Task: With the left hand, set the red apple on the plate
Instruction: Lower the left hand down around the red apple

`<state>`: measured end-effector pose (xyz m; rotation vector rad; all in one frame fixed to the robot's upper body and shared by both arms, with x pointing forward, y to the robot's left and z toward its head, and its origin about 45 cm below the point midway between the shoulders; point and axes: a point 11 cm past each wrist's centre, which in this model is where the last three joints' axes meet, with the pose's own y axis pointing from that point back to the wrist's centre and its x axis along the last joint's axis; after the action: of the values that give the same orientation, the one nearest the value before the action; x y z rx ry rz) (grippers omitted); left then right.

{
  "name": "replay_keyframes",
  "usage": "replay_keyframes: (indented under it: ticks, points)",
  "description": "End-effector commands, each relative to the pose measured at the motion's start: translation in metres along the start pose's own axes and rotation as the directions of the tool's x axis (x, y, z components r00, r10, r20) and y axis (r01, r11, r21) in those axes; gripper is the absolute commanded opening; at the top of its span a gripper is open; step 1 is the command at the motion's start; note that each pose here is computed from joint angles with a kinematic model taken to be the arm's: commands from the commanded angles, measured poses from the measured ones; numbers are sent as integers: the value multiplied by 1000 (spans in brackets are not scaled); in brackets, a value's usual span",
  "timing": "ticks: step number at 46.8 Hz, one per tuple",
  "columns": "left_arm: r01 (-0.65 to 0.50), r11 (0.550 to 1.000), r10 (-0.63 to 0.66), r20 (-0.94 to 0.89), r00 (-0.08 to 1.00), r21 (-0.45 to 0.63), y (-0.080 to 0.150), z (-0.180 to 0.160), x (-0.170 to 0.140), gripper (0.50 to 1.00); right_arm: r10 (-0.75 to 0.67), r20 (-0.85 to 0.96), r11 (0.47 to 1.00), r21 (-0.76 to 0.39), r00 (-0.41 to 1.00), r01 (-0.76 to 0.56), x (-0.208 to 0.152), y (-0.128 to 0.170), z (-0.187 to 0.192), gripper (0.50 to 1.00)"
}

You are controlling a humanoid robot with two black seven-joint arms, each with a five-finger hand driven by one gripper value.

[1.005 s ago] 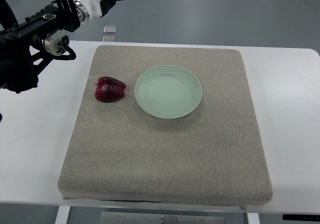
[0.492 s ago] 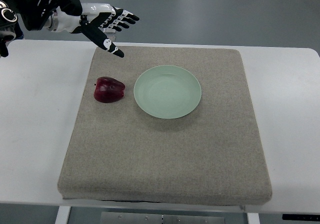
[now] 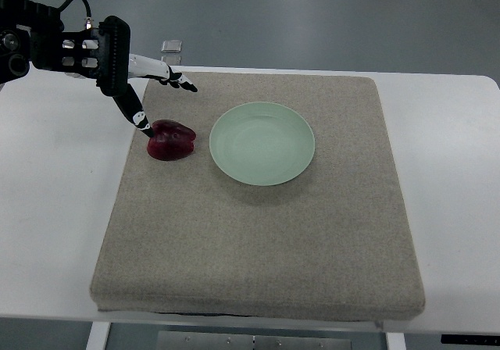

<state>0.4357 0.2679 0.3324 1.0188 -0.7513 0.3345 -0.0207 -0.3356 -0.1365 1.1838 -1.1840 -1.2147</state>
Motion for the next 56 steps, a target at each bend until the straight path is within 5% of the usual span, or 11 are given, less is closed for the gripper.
replay_keyframes:
  ticks: [1,56]
  points:
    - [11,1000,-11,18,1000,-8,-9,6,-2,992,0,0,1000,0,1000,0,0,0,0,930]
    - [27,999,-27,45,999,19,-48,-1,-30,992,0,0,1000,0,1000,0,0,0,0,930]
